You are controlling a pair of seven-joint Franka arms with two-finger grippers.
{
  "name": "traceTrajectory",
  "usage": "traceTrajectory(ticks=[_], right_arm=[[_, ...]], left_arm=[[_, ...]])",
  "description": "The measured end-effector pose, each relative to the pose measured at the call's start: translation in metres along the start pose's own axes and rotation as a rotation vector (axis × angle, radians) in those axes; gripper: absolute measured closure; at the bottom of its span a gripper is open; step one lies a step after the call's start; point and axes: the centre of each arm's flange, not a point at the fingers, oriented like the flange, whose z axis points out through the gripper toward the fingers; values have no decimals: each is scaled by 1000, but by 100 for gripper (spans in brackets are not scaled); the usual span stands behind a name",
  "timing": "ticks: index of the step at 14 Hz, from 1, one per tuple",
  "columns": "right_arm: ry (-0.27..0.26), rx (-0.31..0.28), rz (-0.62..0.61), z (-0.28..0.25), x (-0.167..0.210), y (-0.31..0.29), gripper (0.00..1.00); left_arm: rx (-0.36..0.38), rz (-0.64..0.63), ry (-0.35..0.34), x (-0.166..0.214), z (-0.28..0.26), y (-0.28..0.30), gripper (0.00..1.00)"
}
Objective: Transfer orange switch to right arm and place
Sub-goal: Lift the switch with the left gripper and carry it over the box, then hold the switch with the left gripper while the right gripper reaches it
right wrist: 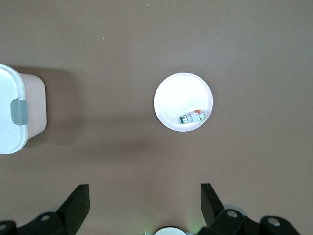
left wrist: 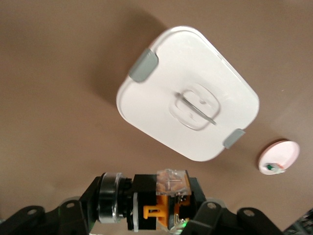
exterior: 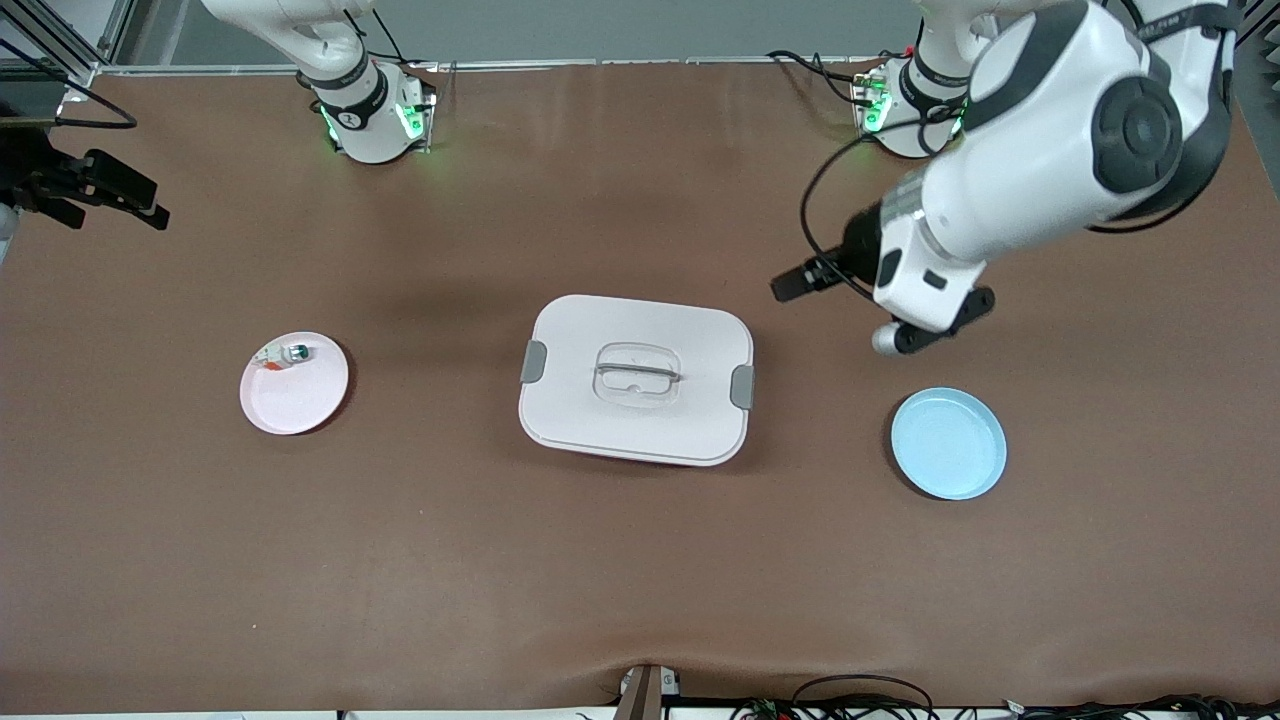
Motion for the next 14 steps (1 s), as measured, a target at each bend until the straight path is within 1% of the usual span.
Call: traceTrajectory(ticks=[2, 5, 6, 8, 10, 14], right_arm=[[1, -1, 4, 0, 0, 2, 0], [0, 1, 40, 0, 1, 20, 0], [-5, 1, 49, 3, 3, 25, 0], [-26, -1, 56, 13, 10, 29, 0], [-56, -4, 57, 28, 19, 29, 0], [-173, -24, 68, 92, 54, 33, 0]], left_arm=[[-61, -100, 6, -33, 4, 23, 28], [-175, -345, -8, -69, 23, 57, 28], [-212, -399, -20, -78, 33, 68, 28], [-275, -460, -47, -93, 56, 88, 28], [-335, -536, -81, -100, 81, 105, 28], [-427, -636, -122, -104, 122, 126, 28]])
